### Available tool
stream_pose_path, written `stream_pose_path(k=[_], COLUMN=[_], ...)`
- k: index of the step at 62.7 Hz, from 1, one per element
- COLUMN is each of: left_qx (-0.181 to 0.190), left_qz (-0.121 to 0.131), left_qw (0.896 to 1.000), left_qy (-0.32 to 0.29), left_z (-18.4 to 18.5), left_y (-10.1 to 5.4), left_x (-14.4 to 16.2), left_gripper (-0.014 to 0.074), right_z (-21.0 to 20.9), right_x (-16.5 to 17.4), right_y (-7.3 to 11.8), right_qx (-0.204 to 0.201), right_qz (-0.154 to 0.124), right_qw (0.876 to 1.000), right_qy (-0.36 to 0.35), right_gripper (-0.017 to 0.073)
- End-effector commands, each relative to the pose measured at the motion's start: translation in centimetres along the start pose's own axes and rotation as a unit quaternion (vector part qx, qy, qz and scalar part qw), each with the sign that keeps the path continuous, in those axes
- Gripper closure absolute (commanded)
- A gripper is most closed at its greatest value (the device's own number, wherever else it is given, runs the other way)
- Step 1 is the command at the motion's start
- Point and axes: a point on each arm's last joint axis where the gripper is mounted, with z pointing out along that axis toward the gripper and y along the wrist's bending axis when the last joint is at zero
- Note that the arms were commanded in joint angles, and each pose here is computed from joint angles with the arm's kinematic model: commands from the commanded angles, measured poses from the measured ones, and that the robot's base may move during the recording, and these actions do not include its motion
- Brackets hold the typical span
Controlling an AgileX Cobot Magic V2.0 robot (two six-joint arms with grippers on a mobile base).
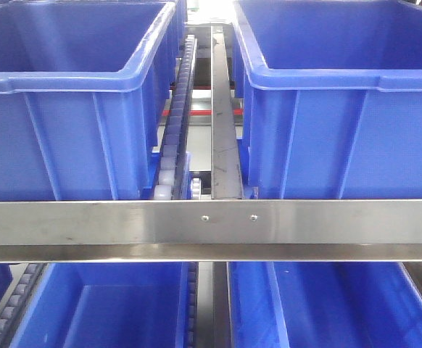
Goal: Pick and sort blue part to right shelf
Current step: 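Position both held bottles above the blue bins on the shelf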
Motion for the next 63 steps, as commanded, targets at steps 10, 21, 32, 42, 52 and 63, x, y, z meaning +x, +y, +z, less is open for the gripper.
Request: stream_pose_path(k=[10, 21, 32, 42, 52, 63], left_qx=[-0.003, -0.003, -0.003, -0.003, 0.01, 0.013], left_qz=[-0.005, -0.005, -0.005, -0.005, -0.051, -0.032], left_qw=[0.998, 0.998, 0.998, 0.998, 0.997, 0.999], left_qy=[-0.055, -0.057, -0.058, -0.055, -0.053, -0.038], left_z=[-0.1, -0.1, -0.1, -0.1, -0.1, 0.9], left_y=[0.1, 0.1, 0.1, 0.1, -0.1, -0.2], left_x=[-1.7, -1.7, -1.7, -1.7, -1.7, -2.1], left_gripper=[0.026, 0.026, 0.026, 0.026, 0.026, 0.026], right_z=[-0.1, -0.1, -0.2, -0.2, -0.4, 0.6], right_x=[-1.8, -1.8, -1.9, -1.9, -2.9, -4.6], right_y=[-0.1, -0.1, -0.1, -0.1, 0.0, 0.1], right_qx=[0.004, 0.004, 0.004, 0.004, 0.0, -0.008], right_qz=[-0.004, -0.004, -0.004, -0.004, -0.004, -0.003], right_qw=[0.998, 0.998, 0.998, 0.998, 0.997, 0.997], right_qy=[-0.059, -0.062, -0.064, -0.065, -0.081, -0.077], right_gripper=[0.0177, 0.0177, 0.0177, 0.0177, 0.0177, 0.0177])
